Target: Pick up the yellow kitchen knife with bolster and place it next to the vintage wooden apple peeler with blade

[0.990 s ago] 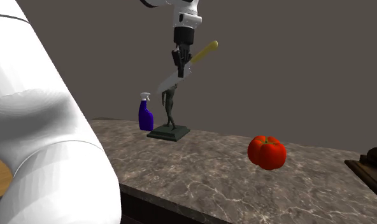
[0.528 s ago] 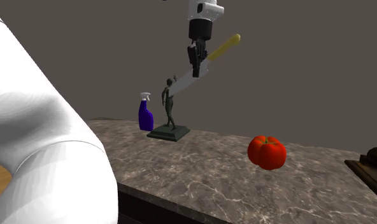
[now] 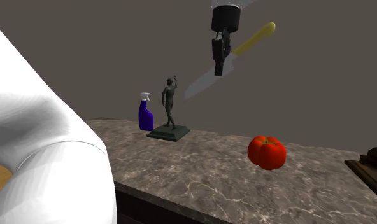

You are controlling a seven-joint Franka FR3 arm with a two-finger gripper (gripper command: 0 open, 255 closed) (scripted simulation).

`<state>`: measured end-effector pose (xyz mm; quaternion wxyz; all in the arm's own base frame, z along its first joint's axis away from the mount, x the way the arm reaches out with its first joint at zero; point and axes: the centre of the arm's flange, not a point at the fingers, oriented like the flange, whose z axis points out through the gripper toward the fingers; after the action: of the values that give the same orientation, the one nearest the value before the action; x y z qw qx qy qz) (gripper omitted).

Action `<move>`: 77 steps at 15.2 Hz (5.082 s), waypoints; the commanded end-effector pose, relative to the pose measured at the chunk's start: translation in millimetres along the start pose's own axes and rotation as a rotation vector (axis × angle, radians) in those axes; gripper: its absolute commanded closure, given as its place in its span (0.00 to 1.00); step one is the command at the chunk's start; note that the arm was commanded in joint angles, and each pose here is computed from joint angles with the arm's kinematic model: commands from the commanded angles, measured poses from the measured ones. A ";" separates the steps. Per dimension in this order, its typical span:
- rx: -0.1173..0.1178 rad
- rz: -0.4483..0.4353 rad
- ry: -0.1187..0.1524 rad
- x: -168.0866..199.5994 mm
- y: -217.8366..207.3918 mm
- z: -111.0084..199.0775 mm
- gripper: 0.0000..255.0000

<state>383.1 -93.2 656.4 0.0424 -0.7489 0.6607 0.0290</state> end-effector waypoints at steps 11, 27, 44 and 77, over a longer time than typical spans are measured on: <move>0.000 -0.002 0.000 141.4 75.4 -14.3 1.00; 0.000 -0.002 0.000 327.8 172.2 -35.4 1.00; 0.000 -0.002 0.000 482.9 252.3 -37.1 1.00; 0.000 -0.002 0.000 500.2 256.7 136.2 1.00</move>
<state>193.1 -605.1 470.2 0.0426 -0.7493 0.6601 0.0294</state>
